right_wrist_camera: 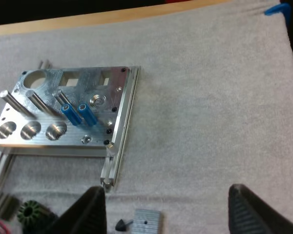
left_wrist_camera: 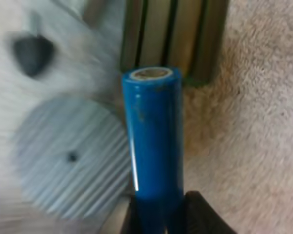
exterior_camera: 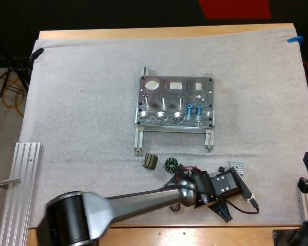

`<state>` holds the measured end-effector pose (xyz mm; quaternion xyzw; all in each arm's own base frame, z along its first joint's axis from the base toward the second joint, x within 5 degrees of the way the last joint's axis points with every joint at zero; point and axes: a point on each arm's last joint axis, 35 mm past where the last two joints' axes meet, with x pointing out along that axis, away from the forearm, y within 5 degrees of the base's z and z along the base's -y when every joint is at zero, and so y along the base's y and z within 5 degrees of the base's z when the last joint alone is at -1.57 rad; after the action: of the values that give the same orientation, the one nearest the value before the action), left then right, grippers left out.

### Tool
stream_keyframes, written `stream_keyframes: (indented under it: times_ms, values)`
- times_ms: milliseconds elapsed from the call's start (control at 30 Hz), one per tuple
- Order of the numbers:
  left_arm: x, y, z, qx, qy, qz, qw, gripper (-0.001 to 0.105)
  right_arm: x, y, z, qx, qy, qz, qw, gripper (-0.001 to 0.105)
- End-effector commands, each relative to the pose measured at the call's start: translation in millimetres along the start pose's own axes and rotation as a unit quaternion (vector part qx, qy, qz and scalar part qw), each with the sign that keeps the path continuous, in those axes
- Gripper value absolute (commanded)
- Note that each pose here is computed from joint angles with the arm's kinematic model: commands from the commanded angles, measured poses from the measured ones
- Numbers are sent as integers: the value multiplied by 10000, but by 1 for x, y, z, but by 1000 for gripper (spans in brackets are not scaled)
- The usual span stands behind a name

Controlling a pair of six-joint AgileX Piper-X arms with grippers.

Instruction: Load cells from left to right

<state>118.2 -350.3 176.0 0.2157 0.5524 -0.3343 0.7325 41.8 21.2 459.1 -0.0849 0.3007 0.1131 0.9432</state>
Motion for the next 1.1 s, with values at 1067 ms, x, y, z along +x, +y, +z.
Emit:
stream_keyframes:
  times_ms: [1067]
  values:
    - [-260,83,-114,2180,-1641,598,9602,0,136,130,36,-678,1062,4515,8833,53]
